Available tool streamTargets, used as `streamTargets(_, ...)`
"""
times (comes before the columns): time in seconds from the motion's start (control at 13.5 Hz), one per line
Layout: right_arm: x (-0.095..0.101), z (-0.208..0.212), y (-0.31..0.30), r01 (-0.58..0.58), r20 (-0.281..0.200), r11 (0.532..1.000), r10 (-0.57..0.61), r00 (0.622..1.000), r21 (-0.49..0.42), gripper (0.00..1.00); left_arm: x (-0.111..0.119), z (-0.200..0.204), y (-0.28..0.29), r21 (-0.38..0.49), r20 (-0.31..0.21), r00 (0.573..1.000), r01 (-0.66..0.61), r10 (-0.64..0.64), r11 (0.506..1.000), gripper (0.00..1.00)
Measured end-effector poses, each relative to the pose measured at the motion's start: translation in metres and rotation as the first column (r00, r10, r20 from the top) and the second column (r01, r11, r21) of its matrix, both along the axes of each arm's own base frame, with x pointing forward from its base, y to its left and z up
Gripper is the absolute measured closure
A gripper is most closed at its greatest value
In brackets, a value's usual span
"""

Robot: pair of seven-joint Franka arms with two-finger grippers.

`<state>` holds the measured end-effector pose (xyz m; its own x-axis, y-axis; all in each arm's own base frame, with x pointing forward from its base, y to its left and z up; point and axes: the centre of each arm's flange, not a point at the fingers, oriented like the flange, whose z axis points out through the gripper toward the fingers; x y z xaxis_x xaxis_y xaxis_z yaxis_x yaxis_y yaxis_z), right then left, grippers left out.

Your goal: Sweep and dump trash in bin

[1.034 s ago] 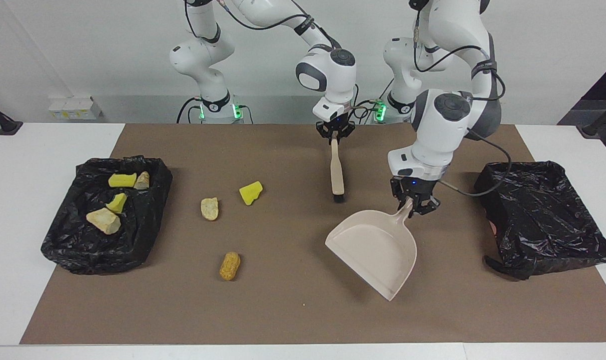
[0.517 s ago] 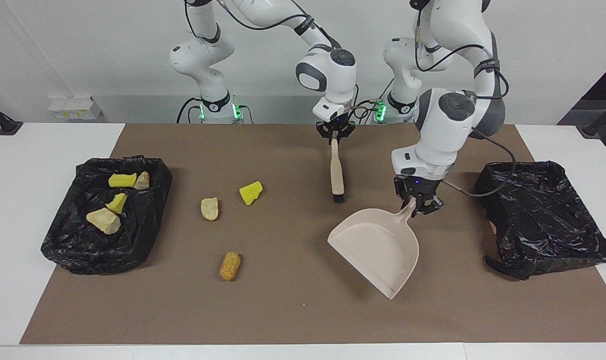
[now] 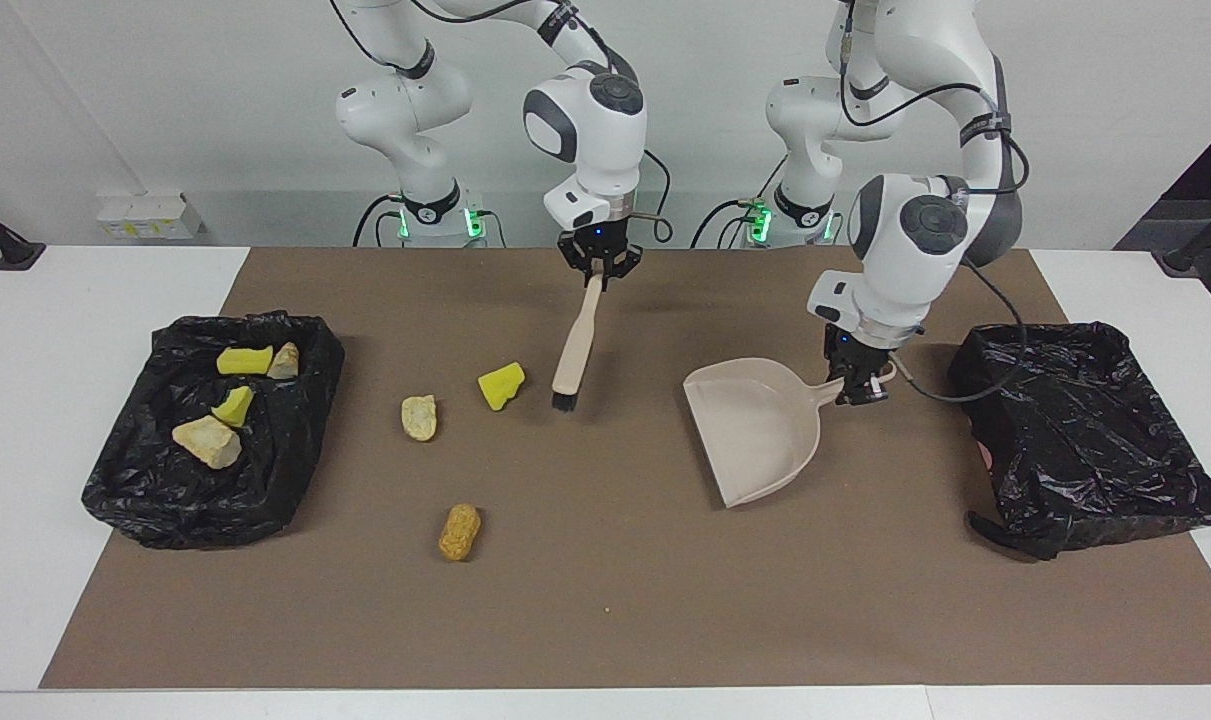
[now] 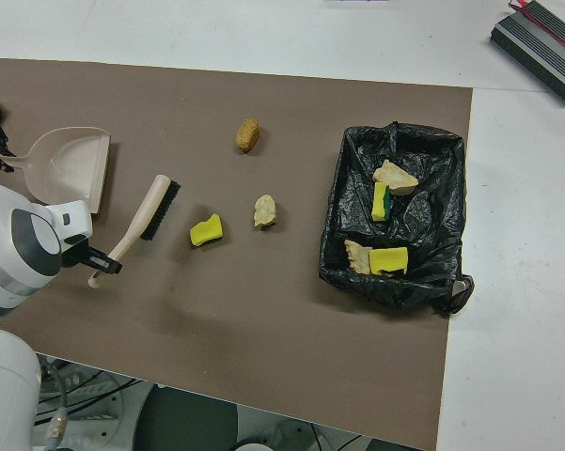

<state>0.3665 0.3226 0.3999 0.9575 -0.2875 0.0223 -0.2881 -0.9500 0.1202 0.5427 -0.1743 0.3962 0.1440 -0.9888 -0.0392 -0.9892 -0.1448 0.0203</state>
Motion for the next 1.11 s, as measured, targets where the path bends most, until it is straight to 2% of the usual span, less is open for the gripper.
streamTargets(0.15, 0.001, 0.000, -0.031, 0.059, -0.029, 0.997, -0.060, 0.998, -0.044, 0.74, -0.015, 0.003, -0.035, 0.000, 0.009, 1.000, -0.026, 0.026, 1.000, 0.69)
streamTargets(0.3, 0.016, -0.007, -0.069, 0.143, -0.050, 0.987, -0.147, 0.988, -0.071, 0.74, -0.026, 0.005, -0.058, 0.001, 0.013, 0.999, -0.032, 0.032, 0.999, 0.69)
streamTargets(0.59, 0.042, -0.021, -0.133, 0.227, -0.055, 0.965, -0.235, 0.970, -0.131, 0.74, -0.046, -0.024, -0.068, 0.014, -0.014, 1.000, -0.011, 0.011, 1.000, 0.69)
streamTargets(0.81, 0.053, -0.026, -0.168, 0.226, -0.067, 0.956, -0.242, 0.968, -0.186, 0.74, -0.049, -0.032, -0.056, 0.023, -0.029, 0.999, -0.024, 0.024, 0.999, 0.69)
streamTargets(1.11, 0.052, -0.036, -0.194, 0.067, -0.164, 0.980, -0.099, 0.981, -0.189, 0.74, -0.049, -0.033, -0.036, 0.026, -0.036, 0.999, -0.040, 0.041, 0.999, 0.69)
